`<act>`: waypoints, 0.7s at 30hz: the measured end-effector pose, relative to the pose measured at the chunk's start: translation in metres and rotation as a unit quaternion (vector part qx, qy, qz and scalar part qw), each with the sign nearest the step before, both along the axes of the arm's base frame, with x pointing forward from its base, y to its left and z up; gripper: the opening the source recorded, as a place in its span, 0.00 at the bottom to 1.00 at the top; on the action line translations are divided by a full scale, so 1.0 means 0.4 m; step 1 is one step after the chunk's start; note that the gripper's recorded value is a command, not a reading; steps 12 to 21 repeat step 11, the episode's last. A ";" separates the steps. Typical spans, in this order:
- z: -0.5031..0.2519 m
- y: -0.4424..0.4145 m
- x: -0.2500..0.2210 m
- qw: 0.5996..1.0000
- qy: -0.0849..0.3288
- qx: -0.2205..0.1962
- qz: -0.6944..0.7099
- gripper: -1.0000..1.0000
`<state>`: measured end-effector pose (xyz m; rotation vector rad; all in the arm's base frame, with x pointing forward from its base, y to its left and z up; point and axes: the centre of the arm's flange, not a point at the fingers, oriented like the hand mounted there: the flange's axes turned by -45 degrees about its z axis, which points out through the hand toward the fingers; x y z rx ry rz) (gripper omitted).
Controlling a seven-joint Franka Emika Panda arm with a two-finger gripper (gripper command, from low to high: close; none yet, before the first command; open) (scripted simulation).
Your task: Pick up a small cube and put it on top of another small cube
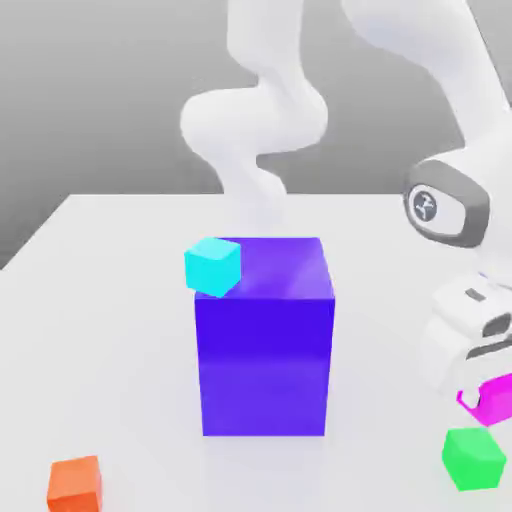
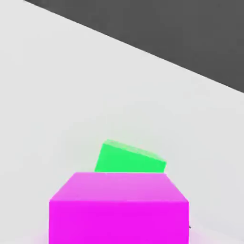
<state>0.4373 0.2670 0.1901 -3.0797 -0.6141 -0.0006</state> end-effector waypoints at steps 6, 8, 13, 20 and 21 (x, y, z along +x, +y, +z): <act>-0.020 0.000 0.000 1.000 0.000 0.000 0.000 1.00; -0.016 -0.001 0.000 1.000 0.000 -0.001 0.000 1.00; 0.075 0.000 0.002 1.000 0.000 -0.001 -0.001 1.00; 0.075 0.000 0.002 1.000 0.000 -0.001 -0.001 1.00; 0.075 0.000 0.002 1.000 0.000 -0.001 -0.001 1.00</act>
